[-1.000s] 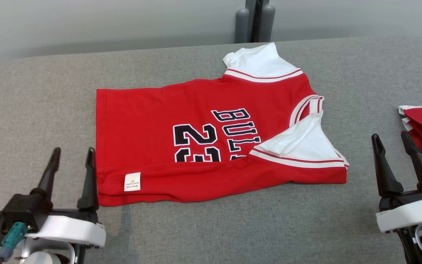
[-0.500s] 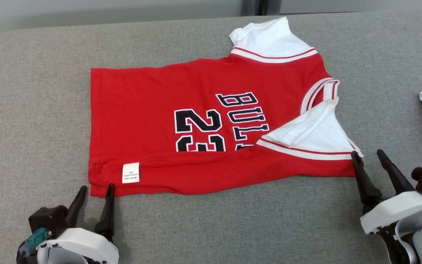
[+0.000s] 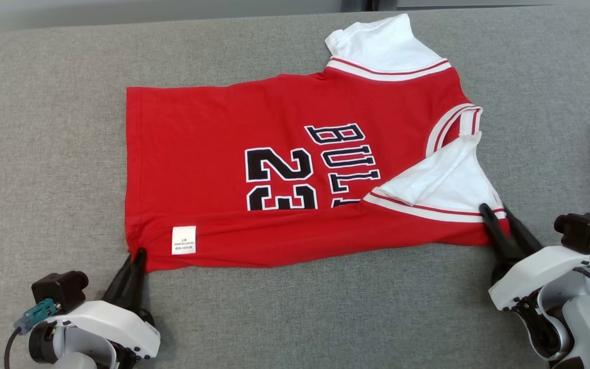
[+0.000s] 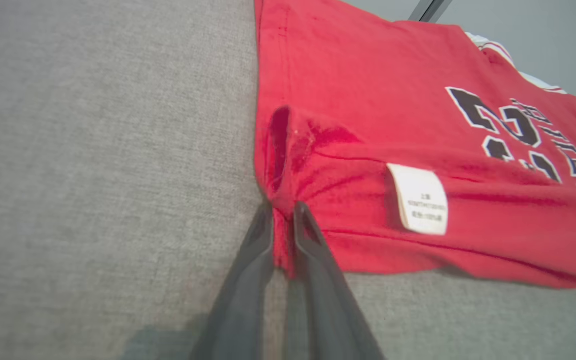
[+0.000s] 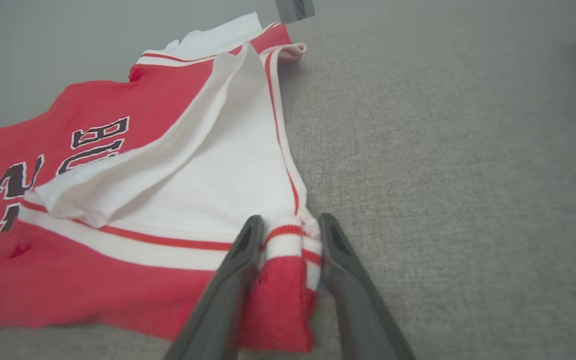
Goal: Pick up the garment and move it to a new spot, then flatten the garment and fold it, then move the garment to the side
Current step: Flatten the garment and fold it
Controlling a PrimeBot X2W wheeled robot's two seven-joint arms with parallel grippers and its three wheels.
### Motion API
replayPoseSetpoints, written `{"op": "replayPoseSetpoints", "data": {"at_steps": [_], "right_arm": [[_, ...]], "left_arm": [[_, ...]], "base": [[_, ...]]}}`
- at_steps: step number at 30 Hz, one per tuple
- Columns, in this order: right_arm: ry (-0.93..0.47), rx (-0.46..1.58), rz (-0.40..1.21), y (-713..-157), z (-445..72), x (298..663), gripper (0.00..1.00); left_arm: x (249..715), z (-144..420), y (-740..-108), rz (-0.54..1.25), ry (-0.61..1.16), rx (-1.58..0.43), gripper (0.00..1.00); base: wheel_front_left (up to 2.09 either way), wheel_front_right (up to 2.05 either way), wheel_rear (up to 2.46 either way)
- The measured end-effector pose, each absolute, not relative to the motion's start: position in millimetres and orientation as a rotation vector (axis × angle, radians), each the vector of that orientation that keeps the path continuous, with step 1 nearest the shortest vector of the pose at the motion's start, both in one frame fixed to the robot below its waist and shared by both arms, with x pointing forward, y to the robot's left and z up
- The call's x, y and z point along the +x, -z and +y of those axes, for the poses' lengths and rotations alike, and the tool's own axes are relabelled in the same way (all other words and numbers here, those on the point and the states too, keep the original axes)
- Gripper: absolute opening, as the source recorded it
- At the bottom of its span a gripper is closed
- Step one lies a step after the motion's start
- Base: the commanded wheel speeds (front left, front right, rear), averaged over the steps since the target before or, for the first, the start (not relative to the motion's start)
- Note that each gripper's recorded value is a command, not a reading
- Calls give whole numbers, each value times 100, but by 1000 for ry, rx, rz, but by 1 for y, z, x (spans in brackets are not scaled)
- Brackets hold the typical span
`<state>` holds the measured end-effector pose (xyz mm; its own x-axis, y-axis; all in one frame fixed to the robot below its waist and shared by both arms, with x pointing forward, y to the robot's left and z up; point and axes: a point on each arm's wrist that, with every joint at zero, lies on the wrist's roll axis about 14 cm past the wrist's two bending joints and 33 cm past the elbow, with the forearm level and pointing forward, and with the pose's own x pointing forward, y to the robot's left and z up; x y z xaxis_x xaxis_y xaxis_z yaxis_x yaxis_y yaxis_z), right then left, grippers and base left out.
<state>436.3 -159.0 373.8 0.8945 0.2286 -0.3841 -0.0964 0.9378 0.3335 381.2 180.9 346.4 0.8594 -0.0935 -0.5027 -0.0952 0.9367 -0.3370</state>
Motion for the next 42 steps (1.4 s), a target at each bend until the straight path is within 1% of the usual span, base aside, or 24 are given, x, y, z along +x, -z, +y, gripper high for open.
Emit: {"op": "replayPoseSetpoints", "data": {"at_steps": [4,10,14,18,24,28,30,31,32,33,34,37,42], "right_arm": [[-178,346,428,-377,-156,439,0],[-183,385,375,-392,-157,450,0],[-171,396,363,-395,-165,446,0],[-141,418,372,-394,-174,427,0],[-63,468,423,-392,-185,378,0],[-32,492,442,-397,-181,359,0],[-27,496,449,-399,-180,355,0],[-24,492,452,-399,-180,354,31],[-22,489,450,-399,-180,353,78],[-21,485,454,-399,-180,353,100],[-20,474,448,-401,-181,353,100],[-14,443,383,-416,-187,364,100],[-14,367,191,-460,-199,392,100]], "left_arm": [[381,180,-346,542,5,-377,0],[375,173,-355,551,41,-414,0],[364,165,-362,572,73,-444,0],[349,168,-375,588,83,-442,0],[339,180,-397,582,60,-417,0],[340,180,-400,603,69,-406,0],[340,178,-398,620,74,-406,0],[340,176,-397,625,78,-407,0],[340,175,-396,632,83,-407,7],[339,173,-395,639,85,-407,39],[339,173,-394,643,84,-409,100],[346,181,-399,590,41,-395,100],[373,193,-433,388,-27,-414,100]], "base": [[0,0,0],[0,0,0],[0,0,0],[0,0,0],[0,0,0],[0,0,0],[0,0,0],[0,0,0],[0,0,0],[0,0,0],[0,0,0],[0,0,0],[0,0,0]]}}
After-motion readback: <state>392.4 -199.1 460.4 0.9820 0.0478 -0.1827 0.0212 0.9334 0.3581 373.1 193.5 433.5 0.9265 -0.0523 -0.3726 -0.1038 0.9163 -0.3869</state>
